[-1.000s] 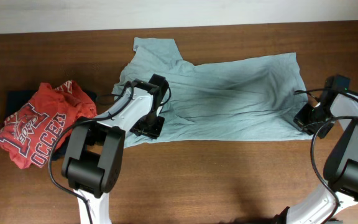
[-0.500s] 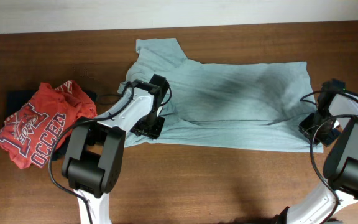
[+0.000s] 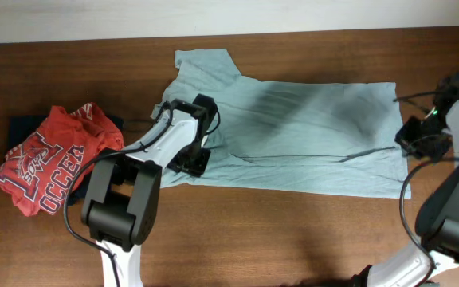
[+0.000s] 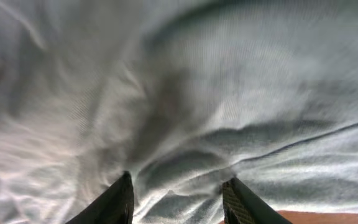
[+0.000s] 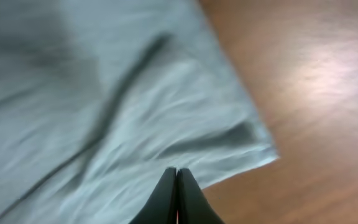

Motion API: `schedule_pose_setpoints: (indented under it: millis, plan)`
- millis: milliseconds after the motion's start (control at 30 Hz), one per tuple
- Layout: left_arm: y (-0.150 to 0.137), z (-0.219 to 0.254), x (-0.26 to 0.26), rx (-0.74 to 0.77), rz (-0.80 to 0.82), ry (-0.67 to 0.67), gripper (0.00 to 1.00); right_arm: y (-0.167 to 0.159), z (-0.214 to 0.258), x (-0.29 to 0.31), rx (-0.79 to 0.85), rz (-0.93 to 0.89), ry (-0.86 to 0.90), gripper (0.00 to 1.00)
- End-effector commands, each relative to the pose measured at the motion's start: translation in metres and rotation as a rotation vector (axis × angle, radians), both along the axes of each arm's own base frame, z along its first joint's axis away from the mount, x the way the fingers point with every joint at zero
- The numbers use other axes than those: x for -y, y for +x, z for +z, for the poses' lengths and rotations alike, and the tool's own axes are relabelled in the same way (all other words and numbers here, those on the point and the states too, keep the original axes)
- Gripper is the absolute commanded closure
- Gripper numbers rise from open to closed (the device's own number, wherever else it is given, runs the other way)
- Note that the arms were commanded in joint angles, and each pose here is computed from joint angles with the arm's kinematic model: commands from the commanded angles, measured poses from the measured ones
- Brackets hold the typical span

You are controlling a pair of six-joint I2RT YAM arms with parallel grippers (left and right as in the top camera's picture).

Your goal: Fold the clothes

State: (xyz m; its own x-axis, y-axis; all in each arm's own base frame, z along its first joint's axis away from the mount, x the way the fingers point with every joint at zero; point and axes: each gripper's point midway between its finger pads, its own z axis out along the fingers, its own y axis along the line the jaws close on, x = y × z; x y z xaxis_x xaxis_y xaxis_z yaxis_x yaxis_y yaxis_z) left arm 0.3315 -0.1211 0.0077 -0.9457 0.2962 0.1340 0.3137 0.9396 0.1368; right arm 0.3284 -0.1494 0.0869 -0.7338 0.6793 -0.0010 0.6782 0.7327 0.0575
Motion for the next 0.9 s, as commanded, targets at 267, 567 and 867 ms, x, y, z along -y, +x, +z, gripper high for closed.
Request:
schedule_pose_setpoints:
  millis: [267,567,867]
  plan:
    - [0.052,0.043,0.02,0.146,-0.048,-0.05,0.53,0.024,0.015,-0.135,0.146,0.55,0.285,0.96]
    - [0.068,0.058,0.019,0.209,-0.056,-0.029,0.53,0.013,-0.023,-0.223,0.137,1.019,0.245,0.96]
    - [0.075,0.078,0.005,0.241,-0.06,0.055,0.53,-0.004,-0.069,-0.244,0.025,1.103,0.242,0.96]
